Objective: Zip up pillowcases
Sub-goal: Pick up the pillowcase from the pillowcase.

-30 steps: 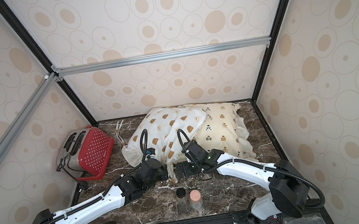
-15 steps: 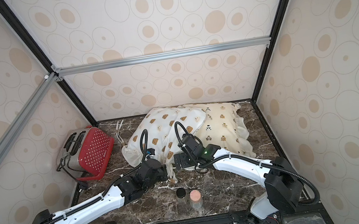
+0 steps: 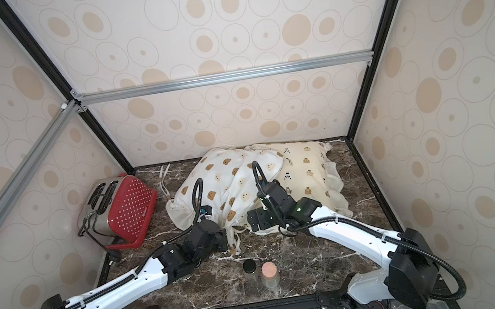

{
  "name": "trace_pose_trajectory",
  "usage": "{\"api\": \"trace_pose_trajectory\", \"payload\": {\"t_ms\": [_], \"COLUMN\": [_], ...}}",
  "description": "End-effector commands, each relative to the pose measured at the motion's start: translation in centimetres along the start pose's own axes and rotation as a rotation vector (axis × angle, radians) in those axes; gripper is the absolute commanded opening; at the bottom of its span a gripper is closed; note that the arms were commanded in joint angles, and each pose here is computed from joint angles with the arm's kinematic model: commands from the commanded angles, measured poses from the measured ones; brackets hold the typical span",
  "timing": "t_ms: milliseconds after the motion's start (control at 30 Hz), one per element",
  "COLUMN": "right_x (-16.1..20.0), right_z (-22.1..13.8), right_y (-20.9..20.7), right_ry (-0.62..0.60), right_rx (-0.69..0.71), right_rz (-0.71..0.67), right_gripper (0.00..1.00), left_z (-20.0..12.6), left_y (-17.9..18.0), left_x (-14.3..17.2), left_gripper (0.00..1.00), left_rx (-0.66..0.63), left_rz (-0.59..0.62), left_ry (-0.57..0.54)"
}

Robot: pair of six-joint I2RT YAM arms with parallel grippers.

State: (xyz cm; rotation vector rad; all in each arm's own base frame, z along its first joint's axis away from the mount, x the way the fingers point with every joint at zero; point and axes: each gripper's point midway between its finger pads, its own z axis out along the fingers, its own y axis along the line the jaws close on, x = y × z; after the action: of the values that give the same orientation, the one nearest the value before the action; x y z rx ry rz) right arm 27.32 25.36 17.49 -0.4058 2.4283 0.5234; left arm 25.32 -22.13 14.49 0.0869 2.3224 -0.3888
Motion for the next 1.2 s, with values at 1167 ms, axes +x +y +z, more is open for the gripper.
{"api": "trace_pose_trajectory", "payload": {"t_ms": [1167], "right_x": [0.5], "right_z": [4.6], "right_y": [10.7], "right_ry": [0.145], "right_rx": [-0.252], "right_rz": [0.014], "right_gripper": [0.52], "left_z": [-3.3], "left_y": [1.9], "left_x": [-3.3], "left_gripper": [0.0], "left_rx": [-0.072], "left_rz": [0.052], "left_ry": [-0.096]}}
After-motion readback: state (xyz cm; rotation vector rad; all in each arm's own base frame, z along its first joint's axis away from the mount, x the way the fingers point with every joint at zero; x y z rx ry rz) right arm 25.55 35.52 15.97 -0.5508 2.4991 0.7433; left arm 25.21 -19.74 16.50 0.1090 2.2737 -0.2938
